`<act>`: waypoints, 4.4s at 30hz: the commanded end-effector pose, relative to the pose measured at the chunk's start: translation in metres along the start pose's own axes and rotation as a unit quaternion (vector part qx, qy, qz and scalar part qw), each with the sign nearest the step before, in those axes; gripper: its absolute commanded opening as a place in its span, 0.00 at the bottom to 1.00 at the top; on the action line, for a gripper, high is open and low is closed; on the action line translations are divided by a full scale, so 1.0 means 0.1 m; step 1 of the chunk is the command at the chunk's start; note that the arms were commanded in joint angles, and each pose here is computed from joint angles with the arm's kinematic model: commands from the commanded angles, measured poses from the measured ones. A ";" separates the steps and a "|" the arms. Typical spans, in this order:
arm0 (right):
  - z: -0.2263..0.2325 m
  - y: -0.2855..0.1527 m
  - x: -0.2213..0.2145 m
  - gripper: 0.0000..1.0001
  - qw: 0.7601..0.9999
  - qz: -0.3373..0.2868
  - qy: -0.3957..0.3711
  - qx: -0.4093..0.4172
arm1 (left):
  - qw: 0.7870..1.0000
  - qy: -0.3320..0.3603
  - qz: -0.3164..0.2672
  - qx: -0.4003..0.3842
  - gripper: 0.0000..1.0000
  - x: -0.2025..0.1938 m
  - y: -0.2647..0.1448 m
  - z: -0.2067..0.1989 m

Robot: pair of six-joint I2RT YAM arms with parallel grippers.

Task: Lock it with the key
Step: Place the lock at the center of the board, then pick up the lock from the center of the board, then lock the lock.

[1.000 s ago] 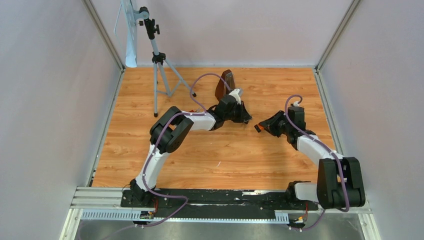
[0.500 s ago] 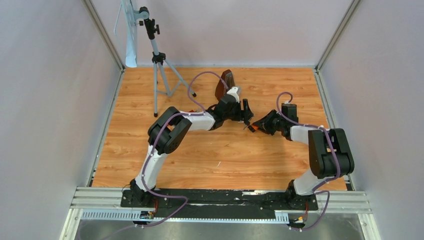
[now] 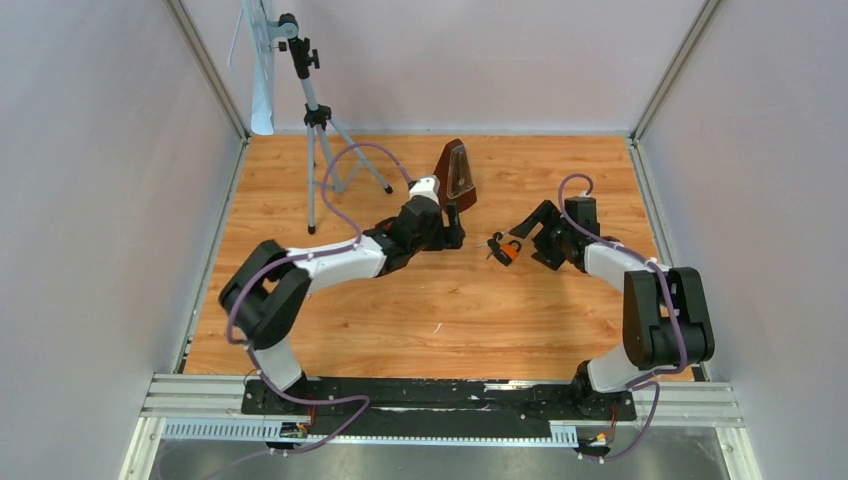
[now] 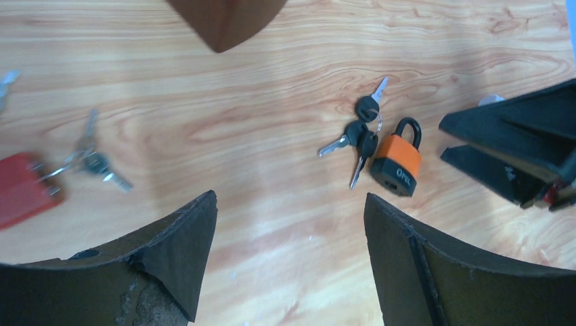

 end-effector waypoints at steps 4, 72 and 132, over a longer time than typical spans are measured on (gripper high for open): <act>0.42 -0.17 -0.04 0.75 0.996 -0.053 -0.070 -0.009 | 0.996 0.016 0.003 0.090 0.85 -0.01 -0.79 0.35; 1.46 1.42 -2.11 0.37 0.720 0.134 -0.666 0.138 | 0.975 -0.018 -0.067 0.212 0.90 -0.15 -3.01 1.19; 1.24 -1.09 -1.70 0.35 0.899 0.053 -0.368 0.232 | 0.952 -0.248 -0.137 -0.114 0.83 0.13 -1.16 -0.08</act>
Point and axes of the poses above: each gripper's point midway between its finger pads, its own y axis out along the fingers, its own z axis along the line the jaws close on, x = y × z, the point moved 7 cm from there along -y, back along the fingers, and after that the axes turned 8 degrees about y, right-handed, at the moved point
